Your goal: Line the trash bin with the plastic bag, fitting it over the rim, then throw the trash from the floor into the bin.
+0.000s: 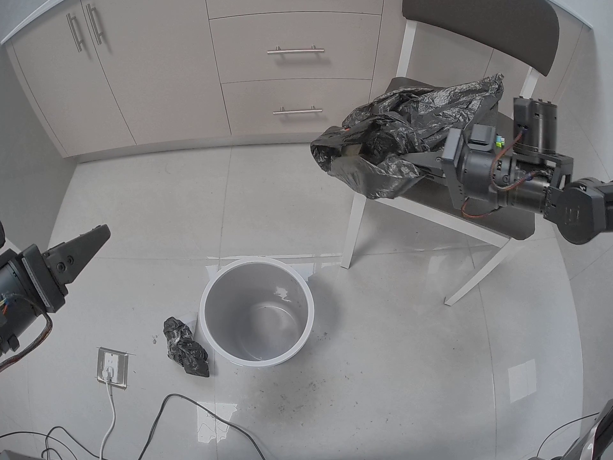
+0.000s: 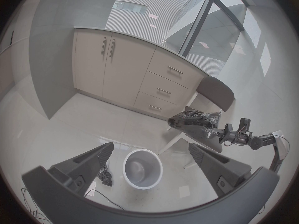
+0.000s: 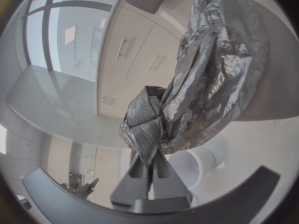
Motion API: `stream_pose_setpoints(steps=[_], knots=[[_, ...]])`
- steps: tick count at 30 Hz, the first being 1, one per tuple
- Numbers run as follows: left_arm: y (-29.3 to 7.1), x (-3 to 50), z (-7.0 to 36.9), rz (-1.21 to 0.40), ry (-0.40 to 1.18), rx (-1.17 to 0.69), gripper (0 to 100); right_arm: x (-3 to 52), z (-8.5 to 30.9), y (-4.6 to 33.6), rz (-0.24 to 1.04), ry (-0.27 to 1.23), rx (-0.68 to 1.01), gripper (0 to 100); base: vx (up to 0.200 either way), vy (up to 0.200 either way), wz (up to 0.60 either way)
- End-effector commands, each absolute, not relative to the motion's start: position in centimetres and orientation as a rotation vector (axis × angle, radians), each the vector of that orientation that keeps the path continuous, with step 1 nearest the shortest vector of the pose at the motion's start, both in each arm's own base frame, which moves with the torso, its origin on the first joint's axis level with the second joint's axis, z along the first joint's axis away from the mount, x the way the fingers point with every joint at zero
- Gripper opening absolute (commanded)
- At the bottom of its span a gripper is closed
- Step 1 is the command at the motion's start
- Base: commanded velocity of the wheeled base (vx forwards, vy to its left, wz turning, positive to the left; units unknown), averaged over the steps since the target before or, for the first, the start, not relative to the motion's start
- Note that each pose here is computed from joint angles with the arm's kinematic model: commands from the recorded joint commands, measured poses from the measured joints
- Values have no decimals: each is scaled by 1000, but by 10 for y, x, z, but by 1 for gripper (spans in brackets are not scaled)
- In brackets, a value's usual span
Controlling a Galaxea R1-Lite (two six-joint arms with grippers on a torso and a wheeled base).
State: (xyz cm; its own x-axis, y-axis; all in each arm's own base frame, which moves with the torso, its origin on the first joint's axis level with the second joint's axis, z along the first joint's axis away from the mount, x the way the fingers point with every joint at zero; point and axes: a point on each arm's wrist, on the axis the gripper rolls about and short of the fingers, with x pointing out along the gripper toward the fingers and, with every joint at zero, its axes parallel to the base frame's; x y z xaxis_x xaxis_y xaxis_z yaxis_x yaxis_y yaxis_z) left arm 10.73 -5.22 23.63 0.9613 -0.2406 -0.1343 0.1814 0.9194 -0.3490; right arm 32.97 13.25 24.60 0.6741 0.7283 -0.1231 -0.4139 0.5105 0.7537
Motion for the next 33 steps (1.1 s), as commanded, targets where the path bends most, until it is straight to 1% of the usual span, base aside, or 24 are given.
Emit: stream_pose_setpoints(steps=[1, 2, 3, 8, 11, 16, 21, 24, 27, 30, 33], knots=[[-65, 125, 225, -308, 237, -333, 100, 285, 260, 102, 827, 434, 758, 0, 0, 0, 0], [-65, 126, 224, -311, 238, -333, 100, 284, 260, 102, 827, 436, 758, 0, 0, 0, 0], [-71, 136, 220, -334, 250, -329, 100, 271, 261, 102, 854, 440, 754, 0, 0, 0, 0], [-91, 162, 210, -374, 241, -332, 100, 237, 272, 105, 913, 418, 743, 0, 0, 0, 0], [-101, 170, 205, -397, 244, -327, 100, 230, 279, 105, 935, 400, 740, 0, 0, 0, 0], [-140, 196, 174, -469, 283, -277, 100, 215, 300, 112, 1004, 367, 770, 0, 0, 0, 0], [-163, 213, 162, -514, 260, -293, 100, 207, 314, 117, 1046, 335, 771, 0, 0, 0, 0], [-166, 216, 159, -517, 258, -299, 100, 206, 320, 118, 1052, 319, 773, 0, 0, 0, 0], [-166, 215, 151, -547, 287, -291, 100, 208, 335, 118, 1059, 293, 806, 0, 0, 0, 0], [-167, 219, 147, -557, 306, -290, 100, 208, 345, 119, 1058, 311, 870, 0, 0, 0, 0], [-166, 233, 142, -529, 312, -290, 100, 205, 348, 119, 1056, 320, 895, 0, 0, 0, 0]])
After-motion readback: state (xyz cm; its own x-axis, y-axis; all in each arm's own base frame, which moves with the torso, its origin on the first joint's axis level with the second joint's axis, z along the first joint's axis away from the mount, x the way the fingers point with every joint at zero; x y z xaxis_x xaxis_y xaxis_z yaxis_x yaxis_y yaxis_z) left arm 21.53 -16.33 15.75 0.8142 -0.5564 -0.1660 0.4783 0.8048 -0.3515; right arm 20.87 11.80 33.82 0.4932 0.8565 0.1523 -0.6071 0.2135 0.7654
